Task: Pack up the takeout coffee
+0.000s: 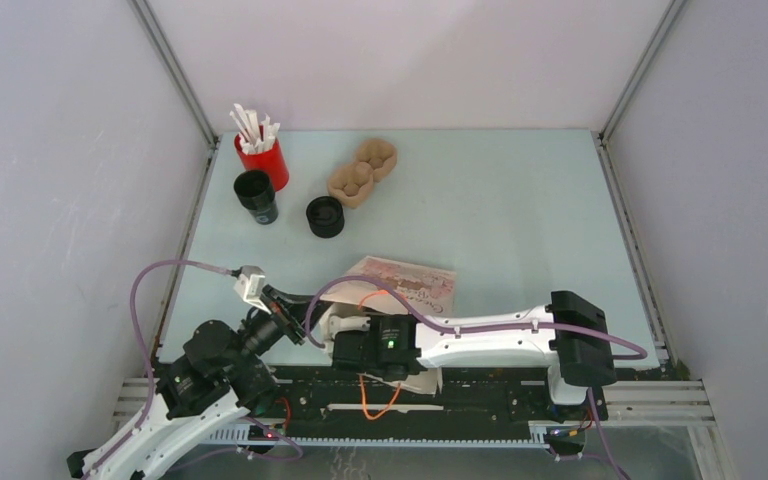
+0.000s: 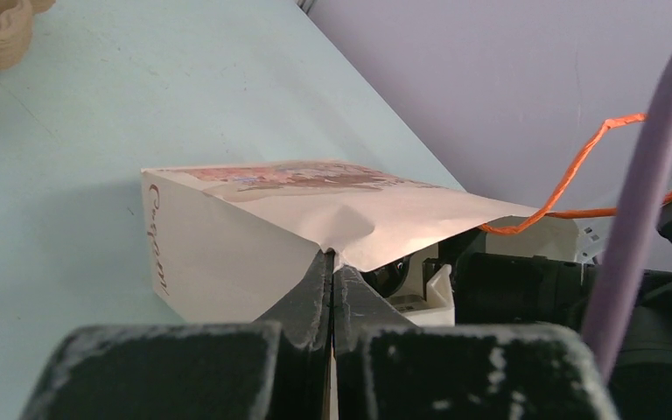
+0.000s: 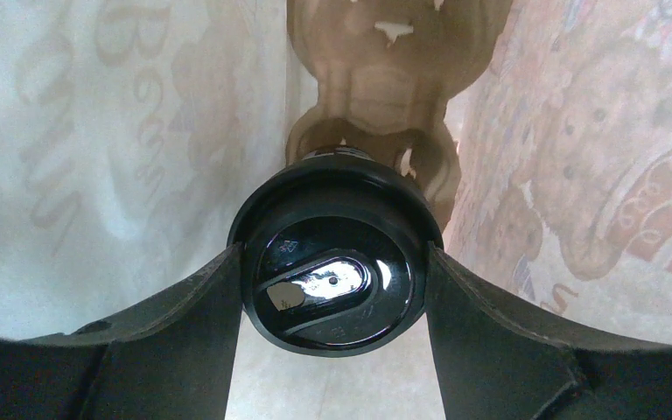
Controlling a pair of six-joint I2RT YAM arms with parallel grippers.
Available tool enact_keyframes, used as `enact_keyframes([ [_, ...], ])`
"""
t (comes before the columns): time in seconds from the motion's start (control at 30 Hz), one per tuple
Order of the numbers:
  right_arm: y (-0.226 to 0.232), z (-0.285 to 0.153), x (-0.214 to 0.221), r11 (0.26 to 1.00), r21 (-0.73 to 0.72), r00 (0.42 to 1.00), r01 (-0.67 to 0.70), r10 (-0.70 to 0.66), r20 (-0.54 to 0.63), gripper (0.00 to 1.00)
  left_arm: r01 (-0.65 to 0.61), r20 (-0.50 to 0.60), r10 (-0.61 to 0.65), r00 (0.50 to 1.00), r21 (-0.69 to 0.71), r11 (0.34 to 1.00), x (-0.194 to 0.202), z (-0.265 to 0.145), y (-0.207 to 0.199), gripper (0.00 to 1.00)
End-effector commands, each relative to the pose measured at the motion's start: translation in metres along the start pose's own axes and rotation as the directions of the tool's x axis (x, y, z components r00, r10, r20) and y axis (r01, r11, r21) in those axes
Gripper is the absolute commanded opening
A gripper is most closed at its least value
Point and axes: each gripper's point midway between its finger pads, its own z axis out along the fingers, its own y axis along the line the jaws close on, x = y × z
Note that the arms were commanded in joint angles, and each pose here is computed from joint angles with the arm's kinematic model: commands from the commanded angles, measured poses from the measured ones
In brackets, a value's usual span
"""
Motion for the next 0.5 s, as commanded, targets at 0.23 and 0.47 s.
enact_keyframes([
  [0.23, -0.023, 0.009, 0.001, 0.989, 0.142, 0.999, -0.026, 0.021, 0.034, 0.36, 0.013, 0.003, -0.013, 1.000, 0.029, 0.999, -0.005, 0.002, -0.009, 0.00],
  [0.47, -0.034, 0.005, -0.017, 0.985, 0.169, 0.991, -0.036, 0.013, 0.134, 0.35, 0.011, -0.013, -0.011, 1.000, 0.013, 1.000, -0.002, 0.003, -0.006, 0.00],
])
